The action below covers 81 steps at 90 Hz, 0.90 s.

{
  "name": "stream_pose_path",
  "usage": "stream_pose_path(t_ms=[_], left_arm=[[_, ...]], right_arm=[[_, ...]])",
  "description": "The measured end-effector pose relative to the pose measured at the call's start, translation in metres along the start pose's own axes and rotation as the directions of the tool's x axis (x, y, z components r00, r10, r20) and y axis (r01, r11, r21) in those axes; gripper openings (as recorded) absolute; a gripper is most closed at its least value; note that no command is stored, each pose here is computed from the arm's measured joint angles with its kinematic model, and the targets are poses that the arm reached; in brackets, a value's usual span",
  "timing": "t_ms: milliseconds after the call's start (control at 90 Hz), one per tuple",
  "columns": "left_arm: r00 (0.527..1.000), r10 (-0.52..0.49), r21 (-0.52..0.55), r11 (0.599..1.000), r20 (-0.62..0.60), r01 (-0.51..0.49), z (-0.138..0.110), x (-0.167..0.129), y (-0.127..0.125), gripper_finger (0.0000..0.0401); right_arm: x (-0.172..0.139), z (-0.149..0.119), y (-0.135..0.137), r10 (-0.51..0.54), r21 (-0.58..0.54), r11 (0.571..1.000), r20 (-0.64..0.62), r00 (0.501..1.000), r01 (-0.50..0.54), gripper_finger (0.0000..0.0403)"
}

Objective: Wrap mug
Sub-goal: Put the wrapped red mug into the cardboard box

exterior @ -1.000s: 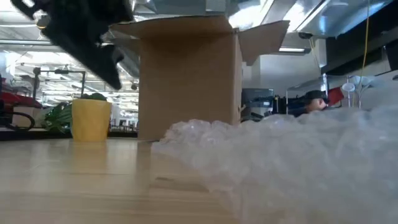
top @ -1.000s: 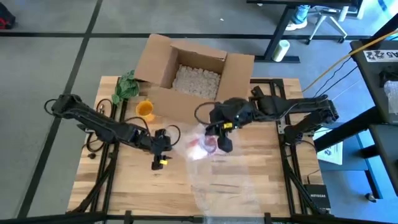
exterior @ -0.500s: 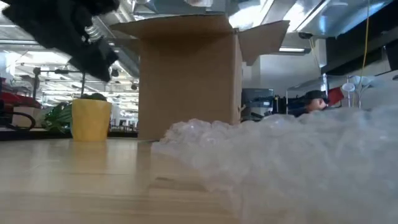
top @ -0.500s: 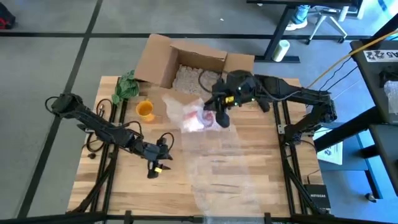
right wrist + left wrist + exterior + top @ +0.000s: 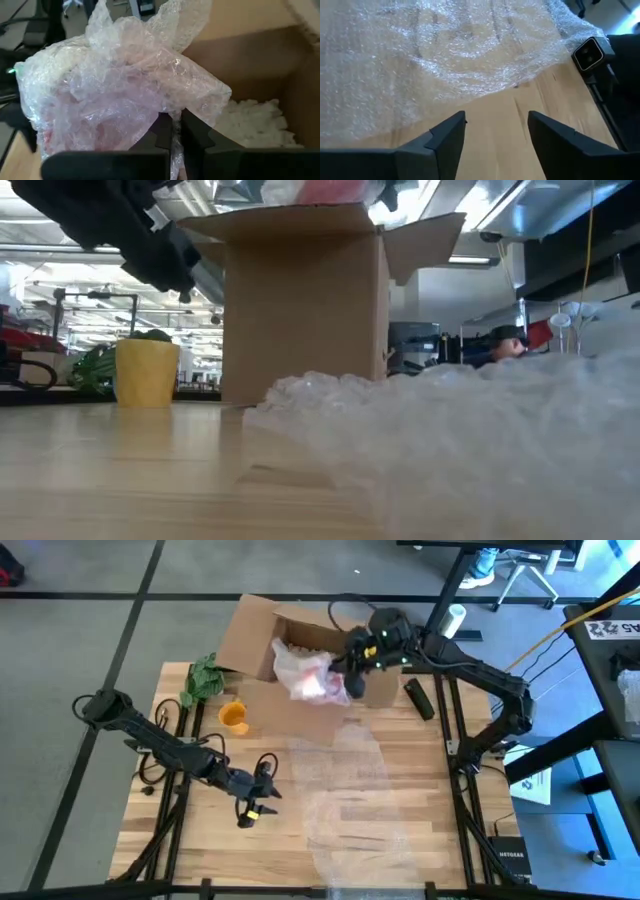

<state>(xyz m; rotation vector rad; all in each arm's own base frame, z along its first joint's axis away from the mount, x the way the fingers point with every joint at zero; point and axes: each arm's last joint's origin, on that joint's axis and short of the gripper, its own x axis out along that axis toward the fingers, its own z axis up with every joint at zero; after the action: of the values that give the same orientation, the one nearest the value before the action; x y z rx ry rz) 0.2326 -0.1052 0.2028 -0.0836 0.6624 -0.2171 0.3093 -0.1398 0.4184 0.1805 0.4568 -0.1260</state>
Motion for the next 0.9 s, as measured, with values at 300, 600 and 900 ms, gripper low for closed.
stream_pose_path(t_ms=[300, 600, 900], left_arm=[[0.999, 0.042, 0.019, 0.999, 0.009, -0.042, -0.003, 0.001, 0.004, 0.02], [0.996, 0.084, -0.036, 0.996, -0.019, -0.085, -0.018, 0.005, 0.019, 0.02], [0.997, 0.082, -0.033, 0.996, -0.001, -0.082, -0.016, 0.006, 0.019, 0.02]], right_arm=[[0.053, -0.029, -0.049, -0.017, 0.044, 0.999, -0.157, 0.987, 0.024, 0.0], [0.097, -0.058, -0.065, -0.003, 0.051, 0.999, -0.285, 0.959, 0.018, 0.0], [0.103, -0.065, -0.07, -0.076, 0.034, 0.995, -0.331, 0.941, 0.093, 0.0]])
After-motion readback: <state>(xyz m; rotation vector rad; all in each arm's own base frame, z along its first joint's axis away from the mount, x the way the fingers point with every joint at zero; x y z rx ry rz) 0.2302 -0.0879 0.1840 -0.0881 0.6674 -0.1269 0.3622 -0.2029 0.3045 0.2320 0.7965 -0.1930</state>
